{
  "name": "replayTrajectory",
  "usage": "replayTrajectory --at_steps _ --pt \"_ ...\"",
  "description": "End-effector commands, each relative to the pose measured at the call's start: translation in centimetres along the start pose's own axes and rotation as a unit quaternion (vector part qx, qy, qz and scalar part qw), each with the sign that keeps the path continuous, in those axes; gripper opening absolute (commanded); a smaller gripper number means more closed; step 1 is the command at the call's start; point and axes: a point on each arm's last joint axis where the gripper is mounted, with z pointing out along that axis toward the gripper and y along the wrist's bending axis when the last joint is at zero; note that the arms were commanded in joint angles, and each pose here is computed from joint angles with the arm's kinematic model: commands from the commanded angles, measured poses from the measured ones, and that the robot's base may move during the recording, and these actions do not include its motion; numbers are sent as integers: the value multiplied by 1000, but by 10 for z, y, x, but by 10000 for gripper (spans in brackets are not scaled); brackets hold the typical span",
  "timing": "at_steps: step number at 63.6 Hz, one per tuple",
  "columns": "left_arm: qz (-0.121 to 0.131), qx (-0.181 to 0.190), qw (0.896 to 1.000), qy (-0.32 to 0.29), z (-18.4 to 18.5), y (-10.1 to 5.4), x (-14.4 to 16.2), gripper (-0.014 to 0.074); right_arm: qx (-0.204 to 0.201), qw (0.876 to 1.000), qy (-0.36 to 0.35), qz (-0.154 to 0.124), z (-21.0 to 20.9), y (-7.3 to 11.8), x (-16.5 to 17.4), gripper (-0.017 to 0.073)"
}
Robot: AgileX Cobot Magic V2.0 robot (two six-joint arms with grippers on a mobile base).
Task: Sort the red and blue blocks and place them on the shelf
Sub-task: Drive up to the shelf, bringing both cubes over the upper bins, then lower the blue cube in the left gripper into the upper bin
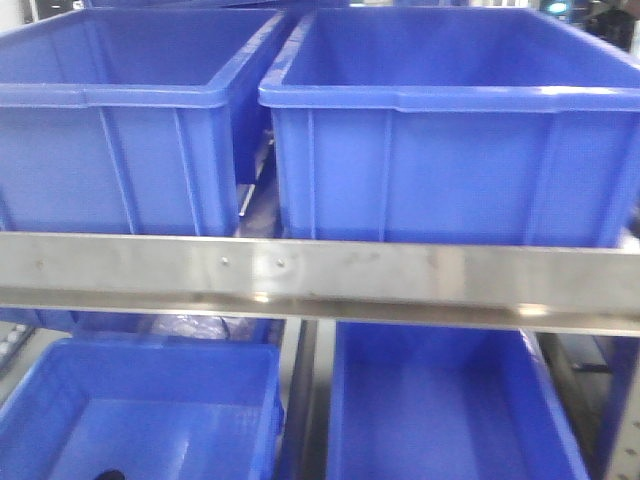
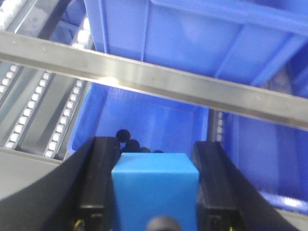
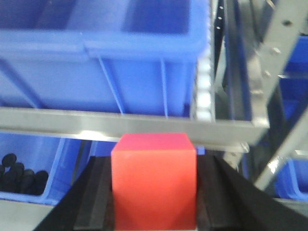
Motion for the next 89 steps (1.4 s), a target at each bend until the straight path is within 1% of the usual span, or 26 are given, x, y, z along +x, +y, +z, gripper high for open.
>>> replayTrajectory --at_steps 1,89 --pt "2 16 999 -43 -4 -4 -13 125 -4 998 -56 -7 -4 1 -17 57" --pt "2 16 999 -43 -4 -4 -13 125 -4 998 -56 -7 -4 1 -17 57"
